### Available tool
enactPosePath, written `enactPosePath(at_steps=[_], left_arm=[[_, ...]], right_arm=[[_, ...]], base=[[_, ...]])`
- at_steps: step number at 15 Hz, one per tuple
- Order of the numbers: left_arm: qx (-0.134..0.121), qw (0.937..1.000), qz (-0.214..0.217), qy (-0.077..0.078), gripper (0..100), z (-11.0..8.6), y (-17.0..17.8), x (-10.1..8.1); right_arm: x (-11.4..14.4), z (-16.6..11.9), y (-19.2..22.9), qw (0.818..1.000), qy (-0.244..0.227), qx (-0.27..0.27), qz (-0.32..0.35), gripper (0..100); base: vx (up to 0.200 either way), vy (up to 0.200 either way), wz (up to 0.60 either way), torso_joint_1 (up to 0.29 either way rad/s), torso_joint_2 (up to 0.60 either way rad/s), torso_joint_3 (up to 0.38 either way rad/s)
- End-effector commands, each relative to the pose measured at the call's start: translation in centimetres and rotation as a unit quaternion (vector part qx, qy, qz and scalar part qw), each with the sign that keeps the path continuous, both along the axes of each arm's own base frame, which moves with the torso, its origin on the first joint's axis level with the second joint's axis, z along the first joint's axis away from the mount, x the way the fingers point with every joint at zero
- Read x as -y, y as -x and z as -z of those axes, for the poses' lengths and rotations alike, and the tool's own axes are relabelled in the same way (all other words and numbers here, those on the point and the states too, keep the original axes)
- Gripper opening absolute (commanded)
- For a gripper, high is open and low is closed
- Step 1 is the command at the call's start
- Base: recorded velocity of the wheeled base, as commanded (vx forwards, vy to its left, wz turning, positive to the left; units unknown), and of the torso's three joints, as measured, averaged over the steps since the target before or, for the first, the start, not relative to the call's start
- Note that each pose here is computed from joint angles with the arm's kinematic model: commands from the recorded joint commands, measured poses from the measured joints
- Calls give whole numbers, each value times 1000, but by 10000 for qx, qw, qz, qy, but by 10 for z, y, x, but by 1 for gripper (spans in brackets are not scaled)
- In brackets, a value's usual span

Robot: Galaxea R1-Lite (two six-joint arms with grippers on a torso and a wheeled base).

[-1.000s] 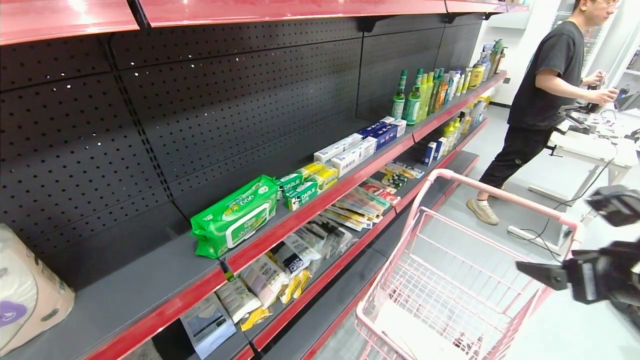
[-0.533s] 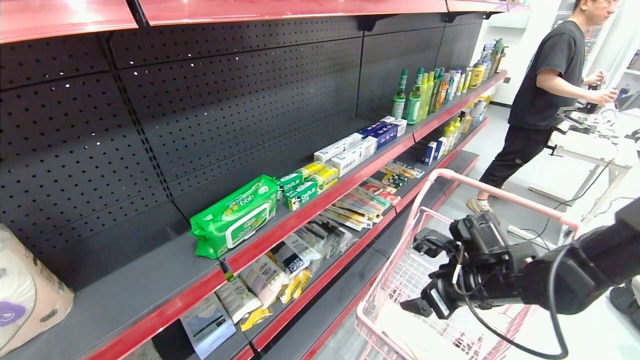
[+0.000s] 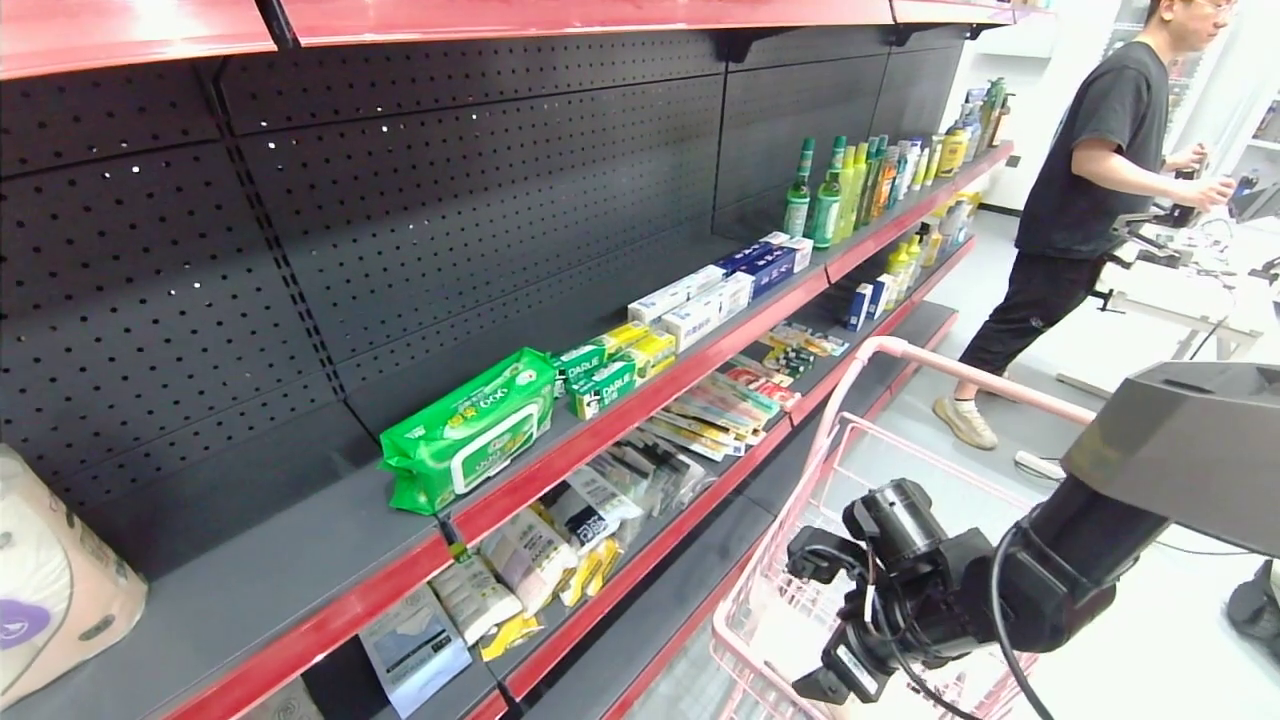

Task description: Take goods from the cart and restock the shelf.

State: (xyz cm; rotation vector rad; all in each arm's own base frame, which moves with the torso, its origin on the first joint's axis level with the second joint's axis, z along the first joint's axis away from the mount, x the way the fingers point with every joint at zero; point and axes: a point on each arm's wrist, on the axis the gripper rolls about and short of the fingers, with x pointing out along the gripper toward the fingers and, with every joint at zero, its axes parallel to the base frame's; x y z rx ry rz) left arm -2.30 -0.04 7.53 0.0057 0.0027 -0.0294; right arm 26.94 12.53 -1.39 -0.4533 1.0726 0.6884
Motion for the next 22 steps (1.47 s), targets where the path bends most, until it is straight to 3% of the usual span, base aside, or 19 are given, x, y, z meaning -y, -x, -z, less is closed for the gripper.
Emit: enactPosePath(at_steps=[1, 15, 22], left_arm=[[-9, 10000, -1, -2, 100, 0, 0, 0], [-9, 10000, -1, -2, 100, 0, 0, 0], [-9, 10000, -1, -2, 100, 0, 0, 0]], right_arm=[[0, 9, -1, 9999, 61, -115, -22, 100], [5, 29, -27, 9986, 522, 87, 7, 100], [4, 35, -47, 9974, 647, 299, 99, 100]], base=[[0, 0, 0, -71, 198, 105], [0, 0, 0, -119, 273, 147], [0, 0, 0, -6, 19, 12]])
